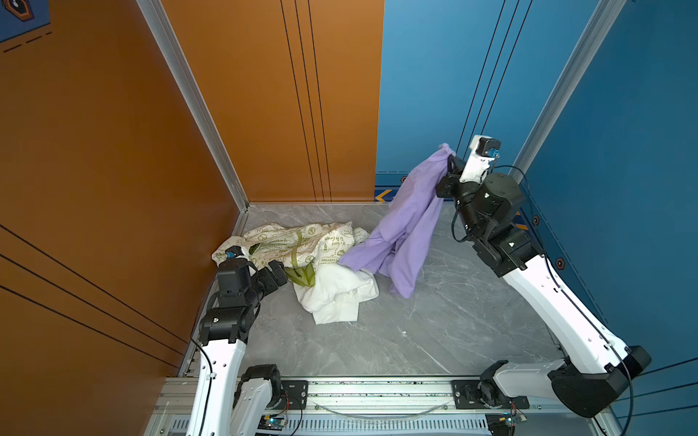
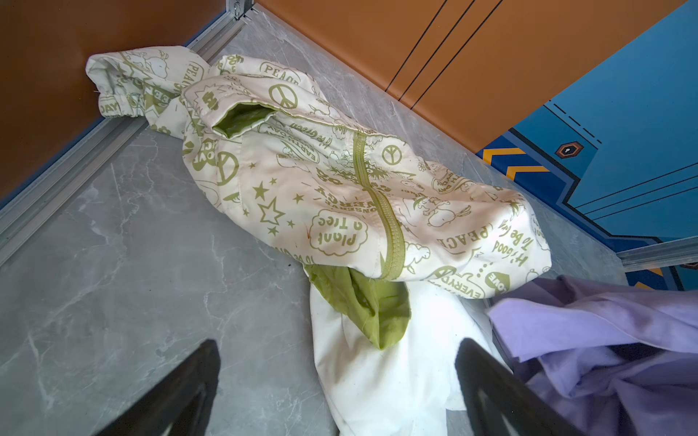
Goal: Pick out a specific cloth from the pile
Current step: 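Lift the lavender shirt with the right gripper and carry it away from the pile, then lower the lavender shirt onto the table and open the right gripper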
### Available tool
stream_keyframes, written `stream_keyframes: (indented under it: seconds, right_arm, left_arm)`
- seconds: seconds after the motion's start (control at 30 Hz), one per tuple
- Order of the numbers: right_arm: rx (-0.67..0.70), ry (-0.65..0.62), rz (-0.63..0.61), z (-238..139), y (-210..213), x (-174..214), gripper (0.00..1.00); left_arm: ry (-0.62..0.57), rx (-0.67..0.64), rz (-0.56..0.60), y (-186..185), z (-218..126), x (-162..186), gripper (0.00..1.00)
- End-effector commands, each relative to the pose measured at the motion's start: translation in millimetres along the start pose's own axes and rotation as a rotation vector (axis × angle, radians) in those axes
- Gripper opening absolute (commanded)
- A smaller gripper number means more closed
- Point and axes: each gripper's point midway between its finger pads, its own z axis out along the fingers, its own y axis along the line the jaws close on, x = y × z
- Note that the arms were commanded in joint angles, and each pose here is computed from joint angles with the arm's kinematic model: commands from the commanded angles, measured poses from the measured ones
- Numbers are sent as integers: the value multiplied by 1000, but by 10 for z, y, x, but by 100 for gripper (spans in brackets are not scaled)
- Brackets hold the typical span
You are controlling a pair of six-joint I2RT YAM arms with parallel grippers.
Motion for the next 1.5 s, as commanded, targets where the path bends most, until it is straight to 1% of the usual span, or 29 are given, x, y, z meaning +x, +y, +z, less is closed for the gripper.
stream_keyframes:
  seconds: [0.0,0.07,0.17,0.3,0.4,0.53,0.67,0.77,0.9,1.0,1.1,1.2,1.33,1.47]
  right_arm:
    - [-15,-151,61,50,-158,-662,0]
    - [-3,-195,81,147,-285,-911,0]
    - [10,-216,127,389,-495,-1110,0]
    - [-14,-206,172,688,-606,-1151,0]
    - [-36,-164,200,926,-667,-1024,0]
    - [-57,-71,240,1156,-736,-711,0]
    - [-91,21,244,1262,-685,-421,0]
    - [-102,59,240,1286,-668,-303,0]
    - [-60,93,176,1255,-759,-153,0]
    - [-9,155,110,1212,-893,121,0]
    - [56,215,41,1091,-1069,382,0]
    - [149,270,-26,911,-1320,627,0]
    - [296,356,-103,623,-1755,999,0]
    - [430,431,-175,340,-2143,1268,0]
  left_arm:
    - [-15,28,-13,-46,-23,-35,98]
    - [-12,31,-15,-47,-18,-24,98]
    - [-11,34,-17,-50,-23,-18,98]
    - [-13,38,-18,-53,-34,-10,98]
    - [-12,40,-17,-56,-31,-8,98]
    - [-12,43,-17,-61,-36,-7,98]
    - [-12,43,-16,-60,-35,1,98]
    - [-15,47,-18,-63,-34,1,98]
    - [-15,50,-22,-65,-36,7,98]
    - [-14,52,-20,-66,-38,14,98]
    - [-15,53,-20,-70,-40,9,98]
    - [-15,55,-20,-73,-34,12,98]
    - [-14,58,-23,-74,-22,19,98]
    - [-14,60,-22,-81,-14,14,98]
